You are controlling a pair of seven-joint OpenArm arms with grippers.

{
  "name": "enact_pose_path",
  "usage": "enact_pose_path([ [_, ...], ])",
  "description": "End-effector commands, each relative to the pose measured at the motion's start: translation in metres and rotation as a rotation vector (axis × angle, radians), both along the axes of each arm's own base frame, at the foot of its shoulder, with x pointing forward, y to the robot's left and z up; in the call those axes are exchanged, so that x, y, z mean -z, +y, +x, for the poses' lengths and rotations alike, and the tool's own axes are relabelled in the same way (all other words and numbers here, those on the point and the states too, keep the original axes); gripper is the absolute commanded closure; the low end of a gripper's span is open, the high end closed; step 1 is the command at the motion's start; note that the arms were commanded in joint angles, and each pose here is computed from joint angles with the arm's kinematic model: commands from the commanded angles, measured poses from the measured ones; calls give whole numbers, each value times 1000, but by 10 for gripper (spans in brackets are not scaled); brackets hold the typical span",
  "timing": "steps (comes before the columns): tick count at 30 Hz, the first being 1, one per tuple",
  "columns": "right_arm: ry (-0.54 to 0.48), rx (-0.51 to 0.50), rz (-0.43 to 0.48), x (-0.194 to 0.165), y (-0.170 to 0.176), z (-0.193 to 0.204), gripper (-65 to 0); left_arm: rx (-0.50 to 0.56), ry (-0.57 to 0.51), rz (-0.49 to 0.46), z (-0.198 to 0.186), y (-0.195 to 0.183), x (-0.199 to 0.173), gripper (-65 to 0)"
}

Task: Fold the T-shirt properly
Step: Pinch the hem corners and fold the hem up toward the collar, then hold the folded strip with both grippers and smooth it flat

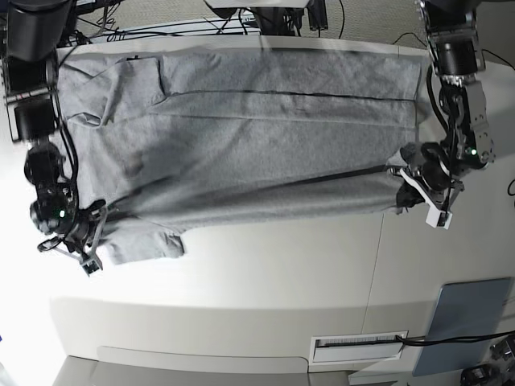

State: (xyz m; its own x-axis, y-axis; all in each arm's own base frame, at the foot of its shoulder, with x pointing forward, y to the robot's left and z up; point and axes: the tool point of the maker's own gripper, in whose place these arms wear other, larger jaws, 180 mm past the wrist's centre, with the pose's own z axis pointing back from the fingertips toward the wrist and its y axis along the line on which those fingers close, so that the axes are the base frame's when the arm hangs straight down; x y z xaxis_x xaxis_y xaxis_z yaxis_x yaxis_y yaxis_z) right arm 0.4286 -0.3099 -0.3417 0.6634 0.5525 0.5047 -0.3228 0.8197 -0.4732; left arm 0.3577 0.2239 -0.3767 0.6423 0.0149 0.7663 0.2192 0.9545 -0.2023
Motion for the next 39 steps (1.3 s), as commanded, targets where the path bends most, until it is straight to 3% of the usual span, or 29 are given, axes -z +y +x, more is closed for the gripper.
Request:
enact_pose_path([
  [1, -54, 23, -34, -22, -16, 2, 0, -17, -55, 2, 5, 10, -17, 0],
  [8, -116, 85, 31, -28, -25, -51, 0, -91, -55, -38, -30, 32, -18, 0],
  [14, -118, 75, 8, -36, -21, -104, 0, -65, -56, -40, -70, 33, -21, 0],
  [21, -116, 70, -2, -42, -10, -155, 0, -73, 15, -4, -115, 39, -7, 0],
  [30, -14, 86, 2, -19, -8, -202, 0, -95, 98, -25, -153, 42, 10, 0],
  [39, 88, 103, -14, 1, -11, -233, 0, -92, 117, -10, -159, 44, 14, 0],
])
